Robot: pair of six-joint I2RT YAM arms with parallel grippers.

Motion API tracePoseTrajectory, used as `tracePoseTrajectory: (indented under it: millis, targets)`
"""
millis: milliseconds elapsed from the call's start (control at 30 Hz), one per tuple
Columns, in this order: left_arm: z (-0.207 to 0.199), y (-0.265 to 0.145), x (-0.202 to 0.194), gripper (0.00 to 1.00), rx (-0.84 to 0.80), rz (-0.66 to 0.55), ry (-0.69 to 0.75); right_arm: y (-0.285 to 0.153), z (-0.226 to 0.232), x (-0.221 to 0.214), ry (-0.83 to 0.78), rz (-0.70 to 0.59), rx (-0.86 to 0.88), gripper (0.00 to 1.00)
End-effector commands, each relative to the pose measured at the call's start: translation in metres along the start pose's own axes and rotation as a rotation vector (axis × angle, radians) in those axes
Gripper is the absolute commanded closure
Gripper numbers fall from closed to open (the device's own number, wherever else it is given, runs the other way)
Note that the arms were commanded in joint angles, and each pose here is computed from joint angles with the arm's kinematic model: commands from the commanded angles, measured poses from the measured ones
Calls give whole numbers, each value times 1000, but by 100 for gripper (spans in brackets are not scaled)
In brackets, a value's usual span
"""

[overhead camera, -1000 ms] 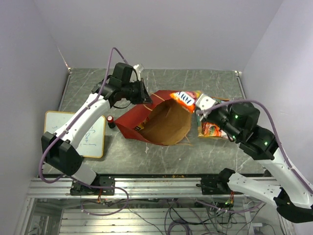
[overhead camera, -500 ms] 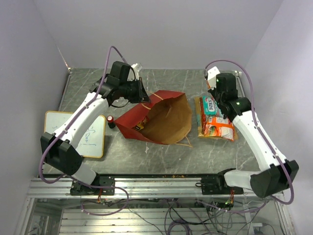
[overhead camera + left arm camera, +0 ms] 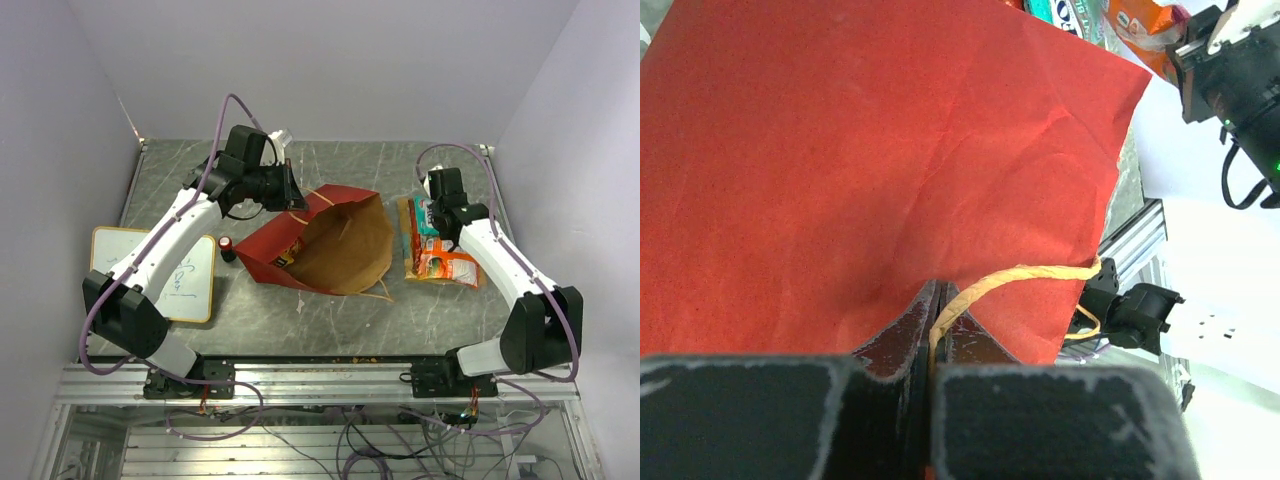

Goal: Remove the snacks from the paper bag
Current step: Place the snack at the center of the board.

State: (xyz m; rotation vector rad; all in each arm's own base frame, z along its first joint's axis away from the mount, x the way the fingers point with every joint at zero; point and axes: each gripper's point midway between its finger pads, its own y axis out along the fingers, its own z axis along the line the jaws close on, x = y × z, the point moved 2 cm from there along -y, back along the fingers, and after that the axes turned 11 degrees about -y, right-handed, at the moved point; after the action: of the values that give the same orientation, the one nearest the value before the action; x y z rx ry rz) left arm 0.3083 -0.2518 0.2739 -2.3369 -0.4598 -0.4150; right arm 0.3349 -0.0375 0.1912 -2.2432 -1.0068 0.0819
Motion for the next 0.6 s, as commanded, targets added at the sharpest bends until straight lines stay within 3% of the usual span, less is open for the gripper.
tracePoseTrajectory:
  millis: [0, 367, 433, 567]
  targets:
    - [-8, -4, 5, 93, -35, -8, 20, 6, -7, 7, 97, -12, -55, 100]
    - [-11, -10, 3, 93, -42, -8, 21, 19, 55, 15, 220, -36, 118, 100]
    - [-12, -10, 2, 93, -50, -8, 23, 18, 75, 13, 212, -47, 178, 94]
    - [-14, -8, 1, 93, -73, 4, 23, 18, 99, 10, 222, -63, 275, 67]
